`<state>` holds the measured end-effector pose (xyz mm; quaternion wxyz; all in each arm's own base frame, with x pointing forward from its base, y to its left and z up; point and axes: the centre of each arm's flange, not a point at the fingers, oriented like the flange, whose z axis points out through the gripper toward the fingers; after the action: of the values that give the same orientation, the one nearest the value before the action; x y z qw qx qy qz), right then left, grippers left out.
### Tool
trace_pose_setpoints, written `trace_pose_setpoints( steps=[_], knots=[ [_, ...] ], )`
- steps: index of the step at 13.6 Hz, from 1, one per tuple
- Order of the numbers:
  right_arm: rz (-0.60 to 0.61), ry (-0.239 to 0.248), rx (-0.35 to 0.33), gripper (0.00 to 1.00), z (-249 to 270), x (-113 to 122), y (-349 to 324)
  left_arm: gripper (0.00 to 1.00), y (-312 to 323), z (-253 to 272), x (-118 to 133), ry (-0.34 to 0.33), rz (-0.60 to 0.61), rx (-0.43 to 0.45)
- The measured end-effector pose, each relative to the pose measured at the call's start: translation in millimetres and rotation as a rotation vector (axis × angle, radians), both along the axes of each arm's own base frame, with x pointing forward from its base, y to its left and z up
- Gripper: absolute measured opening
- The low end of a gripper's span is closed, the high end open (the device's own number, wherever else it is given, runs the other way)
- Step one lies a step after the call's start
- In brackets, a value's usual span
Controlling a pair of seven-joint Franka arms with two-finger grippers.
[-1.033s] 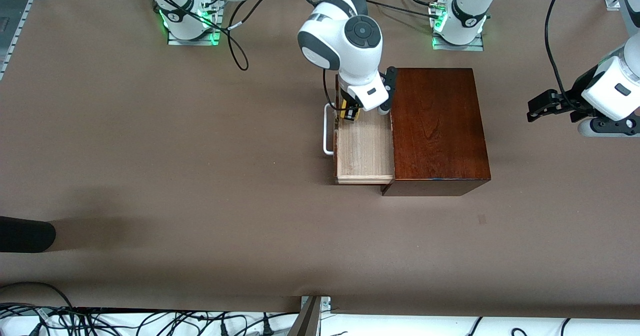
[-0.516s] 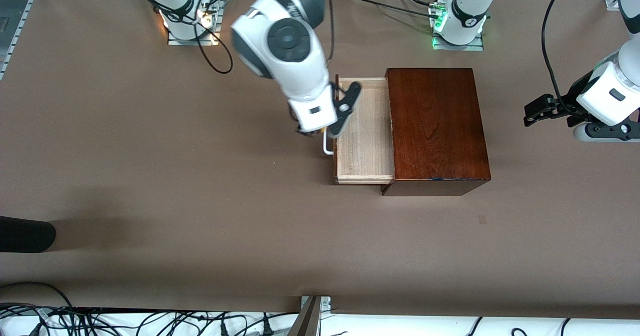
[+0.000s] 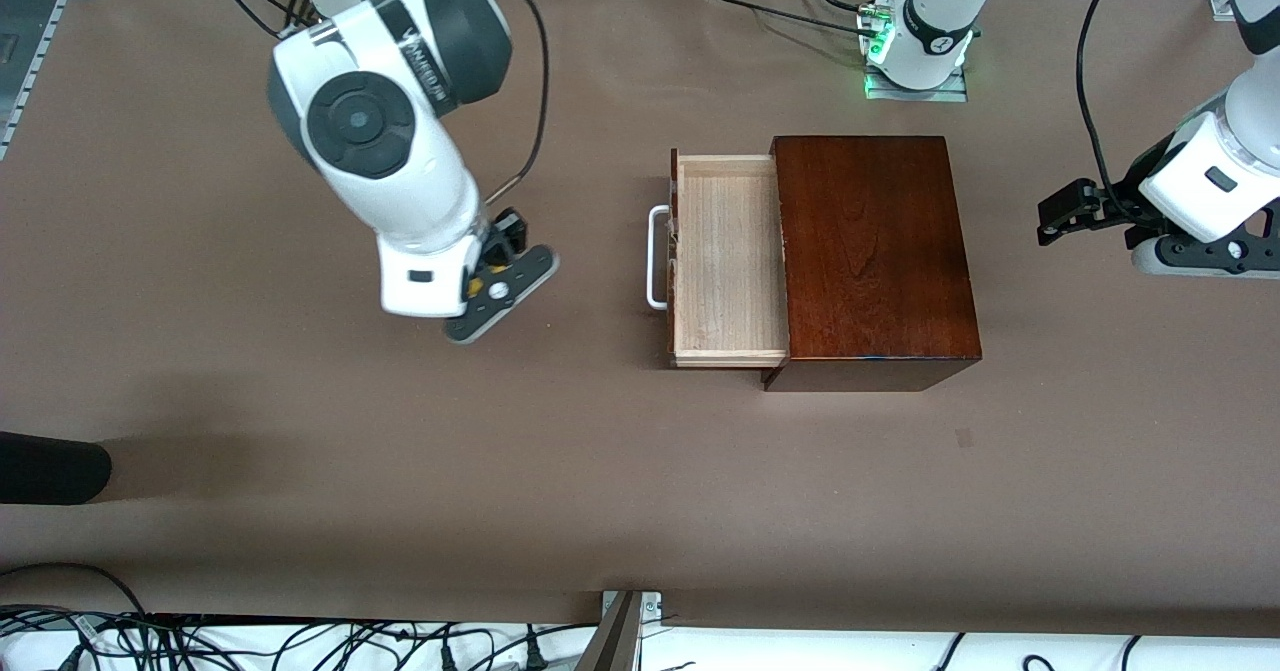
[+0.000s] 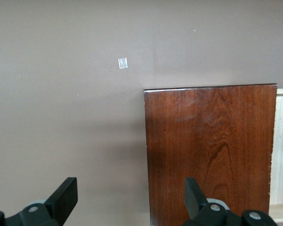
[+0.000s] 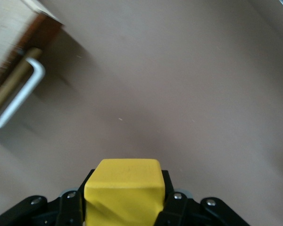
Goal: Open drawer, take yellow block, close drawer
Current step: 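Lift the cube out with the right gripper while the left gripper returns, then move the left gripper to the drawer front while the right gripper holds the cube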
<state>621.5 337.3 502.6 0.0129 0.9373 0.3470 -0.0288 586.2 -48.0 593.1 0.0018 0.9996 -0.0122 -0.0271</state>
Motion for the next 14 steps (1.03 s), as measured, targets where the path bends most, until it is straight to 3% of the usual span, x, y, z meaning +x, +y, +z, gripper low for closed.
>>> trace_pose_setpoints(
  steps=[4,10,14],
  knots=[
    [-0.109,-0.027,-0.029,0.56,-26.4,1.8,-65.7,1.00,-26.7,2.9,-2.4,0.002,0.051,-0.024],
    [-0.310,-0.039,-0.030,0.56,-91.9,-23.9,-196.5,1.00,-133.2,-29.5,-11.8,0.064,0.242,0.002],
    [-0.440,-0.091,-0.017,0.56,-157.4,-43.8,-276.3,1.00,-209.5,-59.6,-21.5,0.070,0.393,0.026]
  ],
)
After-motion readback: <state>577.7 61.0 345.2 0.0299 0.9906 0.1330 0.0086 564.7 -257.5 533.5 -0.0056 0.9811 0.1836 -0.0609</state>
